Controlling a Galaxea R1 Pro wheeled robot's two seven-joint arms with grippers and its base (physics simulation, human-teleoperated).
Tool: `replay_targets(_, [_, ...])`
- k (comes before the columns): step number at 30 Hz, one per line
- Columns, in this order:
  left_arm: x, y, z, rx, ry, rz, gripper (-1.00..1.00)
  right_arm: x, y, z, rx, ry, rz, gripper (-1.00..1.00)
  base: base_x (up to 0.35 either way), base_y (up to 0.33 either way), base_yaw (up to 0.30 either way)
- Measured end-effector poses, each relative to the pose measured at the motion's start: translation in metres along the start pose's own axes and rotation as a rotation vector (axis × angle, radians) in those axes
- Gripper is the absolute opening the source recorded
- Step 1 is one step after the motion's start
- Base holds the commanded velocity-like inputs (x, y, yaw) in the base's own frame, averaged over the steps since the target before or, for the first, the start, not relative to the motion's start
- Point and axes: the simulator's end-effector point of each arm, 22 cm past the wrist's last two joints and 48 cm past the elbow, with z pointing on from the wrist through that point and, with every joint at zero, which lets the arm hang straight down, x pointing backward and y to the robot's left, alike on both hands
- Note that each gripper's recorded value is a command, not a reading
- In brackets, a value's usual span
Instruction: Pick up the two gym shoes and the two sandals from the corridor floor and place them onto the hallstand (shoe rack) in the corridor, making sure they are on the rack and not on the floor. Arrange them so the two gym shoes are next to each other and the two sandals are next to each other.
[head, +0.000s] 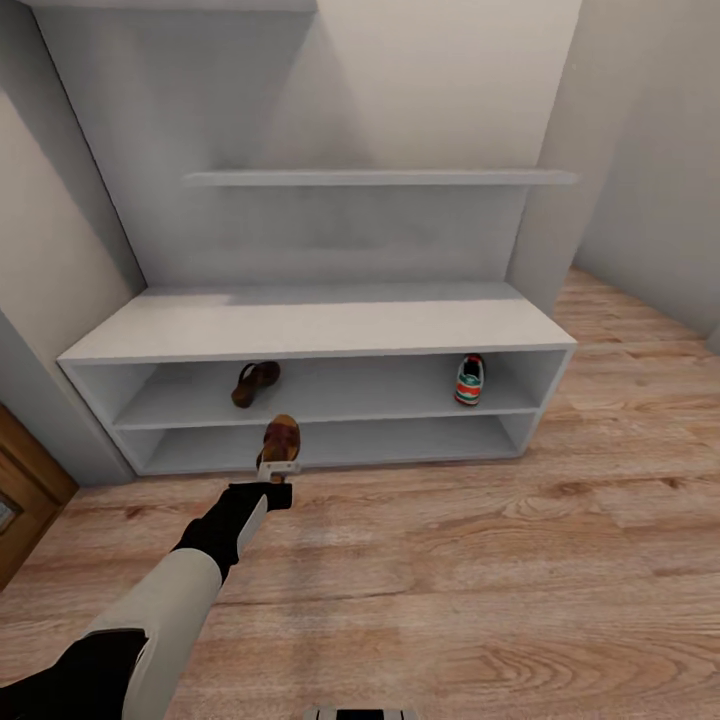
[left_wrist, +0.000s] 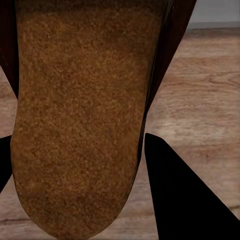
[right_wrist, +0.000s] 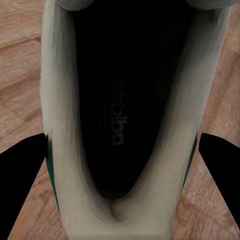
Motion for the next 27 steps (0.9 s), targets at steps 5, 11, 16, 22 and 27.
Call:
replay_targets(5, [0.002,0.000,0.000,0.000,0.002,0.001,-1.00,0.000,0.000,0.000,0.001,0.000,0.000,-1.00,0.170,0.000,0.000])
replay_targets(11, [0.001,0.000,0.000,0.000,0.000,0.001,-1.00,0.000,0.000,0.000,0.001,0.001,0.000,-1.00,0.308,0.000,0.000])
replay_targets(16, [0.001,0.000,0.000,0.000,-0.001,0.001,-1.00,0.001,0.000,0.000,0.000,0.002,-0.001,-1.00,0.331,0.000,0.000])
replay_targets(22, [-0.001,0.000,-0.001,0.000,-0.006,0.000,-1.00,0.001,0.000,0.000,0.002,0.002,0.000,-1.00,0.336,0.000,0.000])
replay_targets(27, [-0.010,0.002,-0.003,-0.003,-0.025,-0.002,-1.00,0.001,-0.001,0.000,0.003,0.001,0.000,-1.00,0.337,0.000,0.000])
